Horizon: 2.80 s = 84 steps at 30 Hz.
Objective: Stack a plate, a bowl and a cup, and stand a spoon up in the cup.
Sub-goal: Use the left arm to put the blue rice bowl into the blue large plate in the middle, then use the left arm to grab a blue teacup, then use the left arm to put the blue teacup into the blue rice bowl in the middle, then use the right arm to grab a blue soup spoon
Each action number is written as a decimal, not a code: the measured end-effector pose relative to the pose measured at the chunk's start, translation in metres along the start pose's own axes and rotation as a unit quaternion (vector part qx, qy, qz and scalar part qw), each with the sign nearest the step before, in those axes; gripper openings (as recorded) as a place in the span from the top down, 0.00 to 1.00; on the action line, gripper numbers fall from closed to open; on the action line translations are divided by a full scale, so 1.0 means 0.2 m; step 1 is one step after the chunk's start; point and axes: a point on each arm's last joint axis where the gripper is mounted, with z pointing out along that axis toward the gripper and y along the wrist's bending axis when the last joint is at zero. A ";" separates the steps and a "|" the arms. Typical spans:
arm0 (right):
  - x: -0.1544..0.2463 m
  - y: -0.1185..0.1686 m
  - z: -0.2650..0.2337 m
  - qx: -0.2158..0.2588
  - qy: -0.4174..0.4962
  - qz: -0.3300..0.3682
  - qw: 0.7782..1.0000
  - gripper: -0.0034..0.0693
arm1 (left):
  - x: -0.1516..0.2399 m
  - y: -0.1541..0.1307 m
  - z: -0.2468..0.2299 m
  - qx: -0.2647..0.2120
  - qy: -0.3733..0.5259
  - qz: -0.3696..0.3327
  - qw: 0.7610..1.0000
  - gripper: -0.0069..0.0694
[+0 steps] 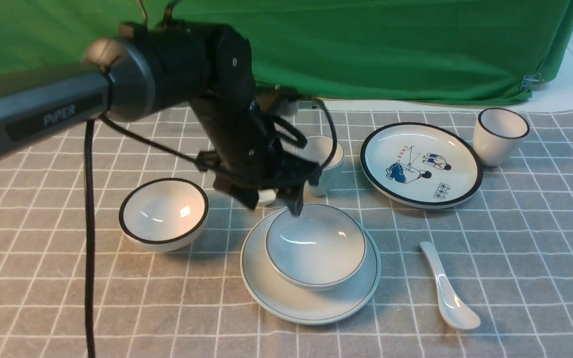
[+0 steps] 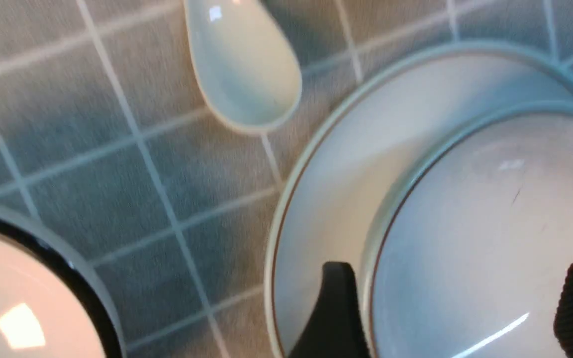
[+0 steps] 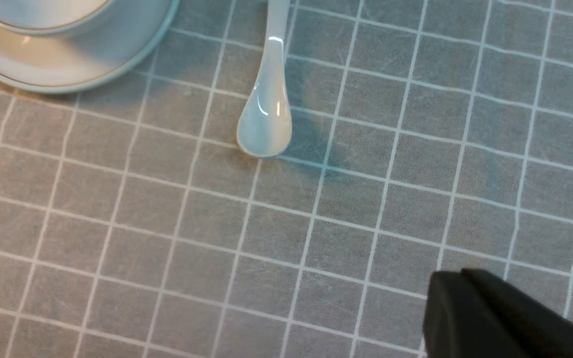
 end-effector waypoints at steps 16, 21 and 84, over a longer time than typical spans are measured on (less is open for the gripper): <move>0.00 0.00 0.00 0.000 0.000 -0.001 1.000 0.90 | -0.39 0.09 0.27 -0.003 -0.069 -0.026 0.997 0.26; 0.00 0.00 0.00 0.000 0.000 -0.003 1.000 0.90 | -0.36 0.10 0.38 -0.006 -0.033 -0.029 0.999 0.47; -0.58 0.22 1.09 -0.019 0.175 -0.083 0.981 0.35 | 0.59 0.01 -0.73 -0.051 -0.110 0.033 0.992 0.90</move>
